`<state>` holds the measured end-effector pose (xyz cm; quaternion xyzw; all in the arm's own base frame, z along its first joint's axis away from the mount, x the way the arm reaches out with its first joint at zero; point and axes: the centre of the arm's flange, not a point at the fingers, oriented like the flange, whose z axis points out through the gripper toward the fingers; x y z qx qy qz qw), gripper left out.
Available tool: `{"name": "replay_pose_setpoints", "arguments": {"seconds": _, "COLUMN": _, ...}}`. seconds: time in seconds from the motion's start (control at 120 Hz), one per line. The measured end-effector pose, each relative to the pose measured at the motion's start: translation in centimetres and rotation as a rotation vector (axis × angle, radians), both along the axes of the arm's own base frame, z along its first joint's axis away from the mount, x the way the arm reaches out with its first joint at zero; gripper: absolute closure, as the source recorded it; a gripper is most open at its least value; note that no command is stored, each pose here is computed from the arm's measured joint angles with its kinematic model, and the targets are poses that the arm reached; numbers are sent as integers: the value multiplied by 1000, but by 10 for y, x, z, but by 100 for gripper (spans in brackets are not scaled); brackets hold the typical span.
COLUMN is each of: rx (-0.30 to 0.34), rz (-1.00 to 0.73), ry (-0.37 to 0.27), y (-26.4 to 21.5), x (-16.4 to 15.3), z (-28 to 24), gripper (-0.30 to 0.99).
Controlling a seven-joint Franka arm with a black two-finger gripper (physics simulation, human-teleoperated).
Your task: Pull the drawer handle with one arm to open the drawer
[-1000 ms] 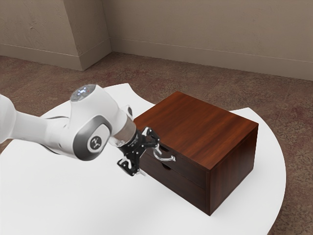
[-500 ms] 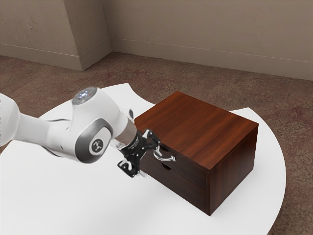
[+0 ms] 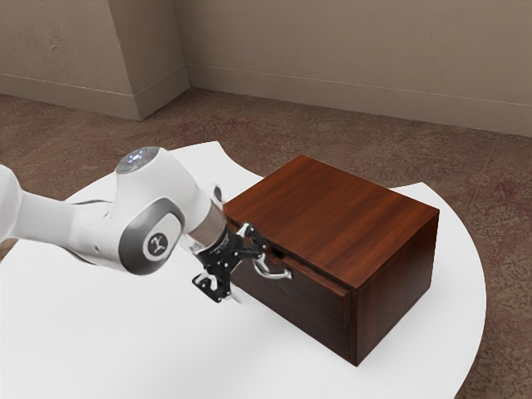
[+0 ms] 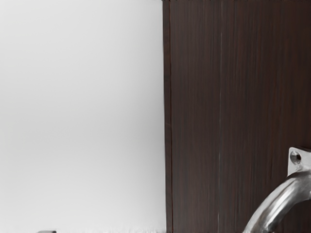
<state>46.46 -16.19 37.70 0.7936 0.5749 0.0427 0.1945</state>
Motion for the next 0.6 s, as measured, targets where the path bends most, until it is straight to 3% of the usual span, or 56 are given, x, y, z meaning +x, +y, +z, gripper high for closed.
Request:
{"name": "replay_pose_setpoints", "arguments": {"seconds": 0.208, "rx": 10, "rz": -10, "ry": 48, "y": 3, "x": -13, "z": -7, "gripper": 18}}
{"name": "replay_pose_setpoints", "arguments": {"seconds": 0.6, "rx": 21, "rz": -18, "ry": 79, "y": 12, "x": -45, "z": -4, "gripper": 18}}
